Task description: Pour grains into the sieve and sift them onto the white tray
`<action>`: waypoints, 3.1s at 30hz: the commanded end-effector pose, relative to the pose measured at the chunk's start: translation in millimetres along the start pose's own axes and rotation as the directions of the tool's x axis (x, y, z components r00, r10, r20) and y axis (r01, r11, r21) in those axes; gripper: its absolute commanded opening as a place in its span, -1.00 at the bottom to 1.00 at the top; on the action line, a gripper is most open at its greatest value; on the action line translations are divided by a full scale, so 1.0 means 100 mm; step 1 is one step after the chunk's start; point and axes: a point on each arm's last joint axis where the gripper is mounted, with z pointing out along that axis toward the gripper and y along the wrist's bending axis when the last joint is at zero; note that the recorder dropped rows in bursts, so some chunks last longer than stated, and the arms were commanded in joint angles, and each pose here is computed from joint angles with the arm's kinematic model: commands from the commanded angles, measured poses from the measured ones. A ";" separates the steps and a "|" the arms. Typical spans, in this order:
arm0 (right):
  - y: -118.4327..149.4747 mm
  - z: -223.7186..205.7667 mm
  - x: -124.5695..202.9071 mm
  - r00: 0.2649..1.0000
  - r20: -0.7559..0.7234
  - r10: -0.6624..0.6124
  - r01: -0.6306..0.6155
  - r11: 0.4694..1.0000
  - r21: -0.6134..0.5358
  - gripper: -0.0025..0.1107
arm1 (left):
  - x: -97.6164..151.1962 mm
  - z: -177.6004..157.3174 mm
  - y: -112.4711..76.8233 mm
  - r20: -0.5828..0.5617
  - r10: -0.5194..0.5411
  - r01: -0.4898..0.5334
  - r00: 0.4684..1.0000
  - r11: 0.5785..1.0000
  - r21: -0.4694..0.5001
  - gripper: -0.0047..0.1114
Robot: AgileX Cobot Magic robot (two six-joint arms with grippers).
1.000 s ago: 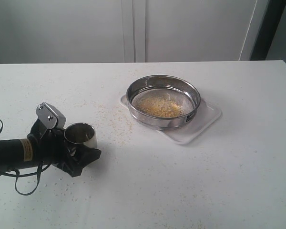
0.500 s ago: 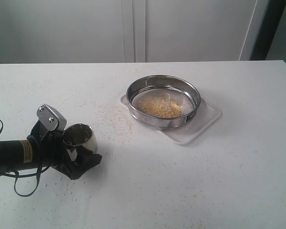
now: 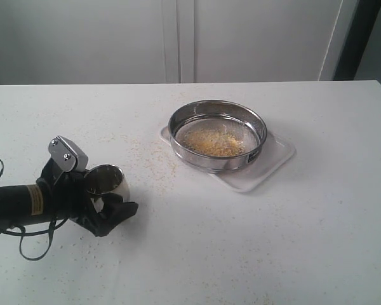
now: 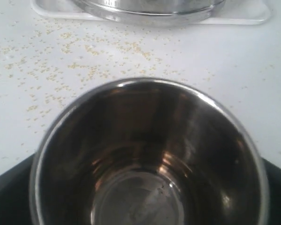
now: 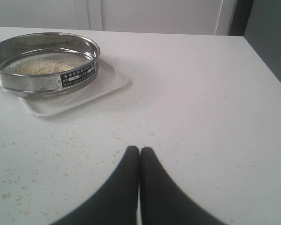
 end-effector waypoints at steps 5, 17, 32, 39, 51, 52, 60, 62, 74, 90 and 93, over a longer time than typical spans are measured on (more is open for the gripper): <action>0.00 0.00 0.00 1.000 0.011 -0.004 0.004 1.000 0.008 -0.96 | -0.30 -0.18 -0.02 0.070 0.073 -0.070 0.995 0.997 -0.035 0.80; 0.00 0.00 0.00 1.000 0.011 -0.004 0.004 1.000 0.008 -0.96 | -0.64 -0.39 -0.07 0.159 0.155 -0.143 0.975 0.986 -0.084 0.76; 0.00 0.00 0.00 1.000 0.011 -0.004 0.004 1.000 0.008 -0.96 | -0.77 -0.62 -0.03 0.068 0.090 -0.073 0.994 0.974 -0.216 -0.90; 0.00 0.00 0.00 1.000 0.011 -0.004 0.004 1.000 0.008 -0.96 | -0.83 -0.79 -0.01 0.018 0.014 -0.008 1.000 0.950 -0.312 -0.92; 0.00 0.00 0.00 1.000 0.011 -0.004 0.004 1.000 0.008 -0.96 | -0.86 -1.10 0.01 0.007 -0.233 0.206 0.972 0.845 -0.494 -0.92; 0.00 0.00 0.00 1.000 0.011 -0.004 0.004 1.000 0.008 -0.96 | -0.86 -1.13 0.01 0.002 -0.246 0.212 0.969 0.832 -0.513 -0.92; 0.00 0.00 0.00 1.000 0.011 -0.004 0.004 1.000 0.008 -0.96 | -0.79 -1.33 0.07 -0.114 -0.260 0.122 0.959 0.738 -0.664 -0.92; 0.00 0.00 0.00 1.000 0.011 -0.004 0.004 1.000 0.008 -0.96 | -0.77 -1.36 0.09 -0.180 -0.209 0.034 0.961 0.737 -0.676 -0.92; 0.00 0.00 0.00 1.000 0.011 -0.004 0.004 1.000 0.008 -0.96 | -0.66 -1.43 0.09 -0.508 -0.055 -0.333 0.860 0.694 -0.638 -0.92; 0.00 0.00 0.00 1.000 0.011 -0.004 0.004 1.000 0.008 -0.96 | -0.73 -1.30 -0.64 -0.734 -0.283 -0.105 0.617 0.895 -0.433 -0.92; 0.00 0.00 0.00 1.000 0.011 -0.004 0.004 1.000 0.008 -0.96 | -0.83 -1.29 -0.73 -0.757 -0.246 -0.048 0.605 0.938 -0.344 -0.92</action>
